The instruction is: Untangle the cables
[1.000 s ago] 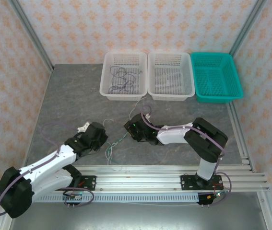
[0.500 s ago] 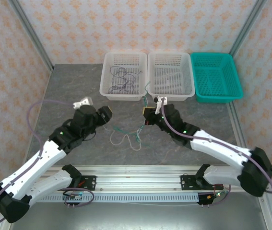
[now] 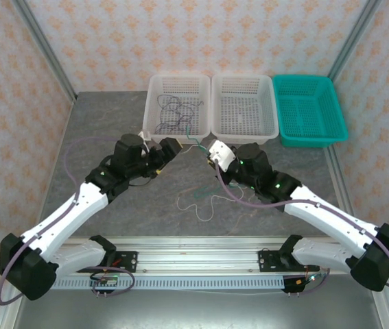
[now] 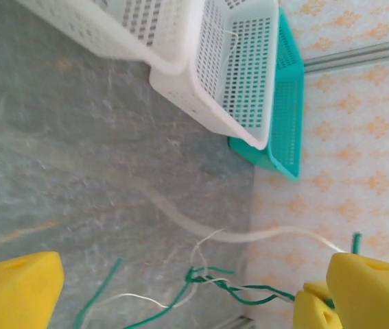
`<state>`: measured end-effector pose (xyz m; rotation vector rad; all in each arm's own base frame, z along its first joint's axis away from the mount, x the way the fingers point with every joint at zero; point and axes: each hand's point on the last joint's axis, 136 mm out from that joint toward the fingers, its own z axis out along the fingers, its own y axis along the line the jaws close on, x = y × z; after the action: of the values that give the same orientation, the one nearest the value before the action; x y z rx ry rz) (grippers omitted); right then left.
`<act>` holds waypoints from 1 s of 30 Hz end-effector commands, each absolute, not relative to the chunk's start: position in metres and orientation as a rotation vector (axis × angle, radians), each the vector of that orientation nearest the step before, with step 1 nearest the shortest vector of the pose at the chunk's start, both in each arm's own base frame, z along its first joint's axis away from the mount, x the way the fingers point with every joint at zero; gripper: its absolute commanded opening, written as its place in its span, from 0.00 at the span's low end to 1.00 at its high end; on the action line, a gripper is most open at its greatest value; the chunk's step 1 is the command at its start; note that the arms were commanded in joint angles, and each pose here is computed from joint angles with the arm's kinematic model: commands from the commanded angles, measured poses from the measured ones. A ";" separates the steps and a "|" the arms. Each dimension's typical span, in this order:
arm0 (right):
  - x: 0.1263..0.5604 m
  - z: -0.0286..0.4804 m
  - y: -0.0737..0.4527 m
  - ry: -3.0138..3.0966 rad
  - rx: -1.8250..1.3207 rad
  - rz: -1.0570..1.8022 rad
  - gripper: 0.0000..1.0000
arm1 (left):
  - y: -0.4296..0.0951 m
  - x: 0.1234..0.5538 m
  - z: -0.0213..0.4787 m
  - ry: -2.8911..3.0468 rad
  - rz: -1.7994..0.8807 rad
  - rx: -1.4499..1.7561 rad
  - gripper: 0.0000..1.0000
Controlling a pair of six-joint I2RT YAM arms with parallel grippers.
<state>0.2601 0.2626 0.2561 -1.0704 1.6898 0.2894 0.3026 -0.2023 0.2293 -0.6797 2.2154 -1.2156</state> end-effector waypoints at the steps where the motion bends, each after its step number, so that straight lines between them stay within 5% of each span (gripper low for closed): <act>1: 0.253 0.266 0.272 1.613 -1.064 0.373 0.00 | -0.221 0.316 0.252 2.011 -1.598 -0.888 0.99; 13: 0.244 0.262 0.271 1.610 -1.016 0.454 0.00 | -0.232 0.339 0.272 1.868 -1.787 -0.924 0.98; 21: 0.253 0.282 0.258 1.655 -0.829 0.520 0.00 | -0.142 0.296 0.287 2.010 -0.697 -0.178 0.96; 30: 0.242 0.300 0.267 1.681 -0.859 0.694 0.00 | -0.188 0.265 0.277 1.903 -0.537 0.589 0.94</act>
<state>0.2521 0.2570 0.2724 -0.8461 1.7246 0.5812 0.2722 -0.1755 0.3132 0.2600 1.8685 -0.7079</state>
